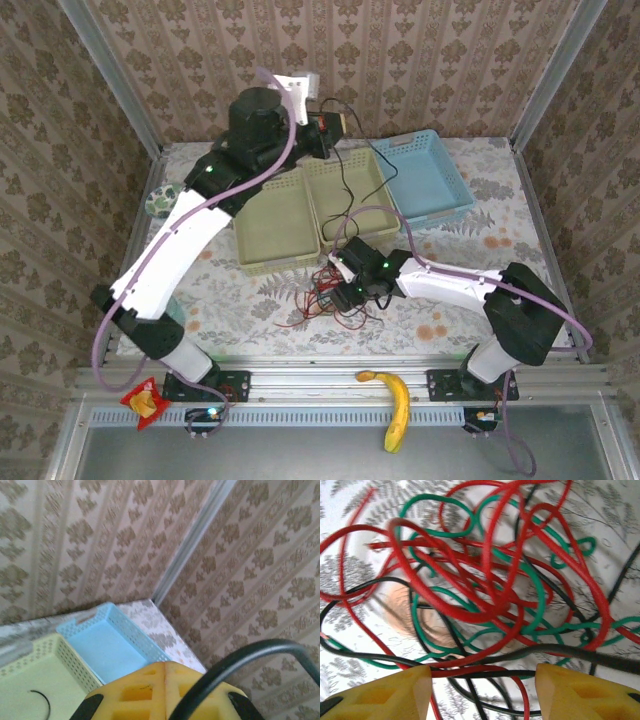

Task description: Untangle the cables

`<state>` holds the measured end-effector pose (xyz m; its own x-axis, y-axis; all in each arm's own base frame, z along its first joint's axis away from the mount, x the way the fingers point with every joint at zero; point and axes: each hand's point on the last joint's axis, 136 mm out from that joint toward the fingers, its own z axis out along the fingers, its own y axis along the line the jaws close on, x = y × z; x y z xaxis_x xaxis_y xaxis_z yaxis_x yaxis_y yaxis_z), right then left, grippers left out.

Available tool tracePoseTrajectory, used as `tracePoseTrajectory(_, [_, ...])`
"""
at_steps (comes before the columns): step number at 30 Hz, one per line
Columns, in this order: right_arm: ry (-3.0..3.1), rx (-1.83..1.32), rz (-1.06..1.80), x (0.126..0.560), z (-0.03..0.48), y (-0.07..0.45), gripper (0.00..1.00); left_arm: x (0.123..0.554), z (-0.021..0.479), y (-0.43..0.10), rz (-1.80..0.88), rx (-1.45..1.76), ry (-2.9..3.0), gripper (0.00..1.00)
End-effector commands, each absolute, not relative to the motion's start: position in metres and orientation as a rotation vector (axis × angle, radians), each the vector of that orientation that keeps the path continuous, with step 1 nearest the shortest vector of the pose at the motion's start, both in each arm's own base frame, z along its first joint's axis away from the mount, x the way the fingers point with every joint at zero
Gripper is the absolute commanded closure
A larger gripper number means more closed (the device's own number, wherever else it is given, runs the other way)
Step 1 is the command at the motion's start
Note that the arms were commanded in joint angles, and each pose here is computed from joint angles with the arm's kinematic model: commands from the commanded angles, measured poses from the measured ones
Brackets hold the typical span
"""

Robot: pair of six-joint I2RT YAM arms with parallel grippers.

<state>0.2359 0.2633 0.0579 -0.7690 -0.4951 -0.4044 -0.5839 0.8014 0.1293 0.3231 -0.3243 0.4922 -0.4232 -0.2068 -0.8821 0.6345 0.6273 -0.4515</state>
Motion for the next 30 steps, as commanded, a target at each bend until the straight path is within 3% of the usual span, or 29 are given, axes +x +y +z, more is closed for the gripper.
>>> tracePoseTrajectory(1, [2.711,-0.696,0.207,0.242,0.043,0.232,0.42,0.315,0.548,-0.272,-0.896,0.218,1.569,1.0])
tracePoseTrajectory(16, [2.82,-0.004,0.319,0.266,0.03,0.141,0.39,0.271,0.566,-0.134,-0.648,-0.096,1.374,1.0])
tracePoseTrajectory(24, [2.789,0.292,0.388,0.271,0.028,0.112,0.37,0.25,0.582,-0.1,-0.562,-0.138,1.302,1.0])
tracePoseTrajectory(30, [2.712,0.328,0.493,0.276,0.043,0.115,0.37,0.26,0.591,-0.12,-0.594,-0.067,1.323,1.0])
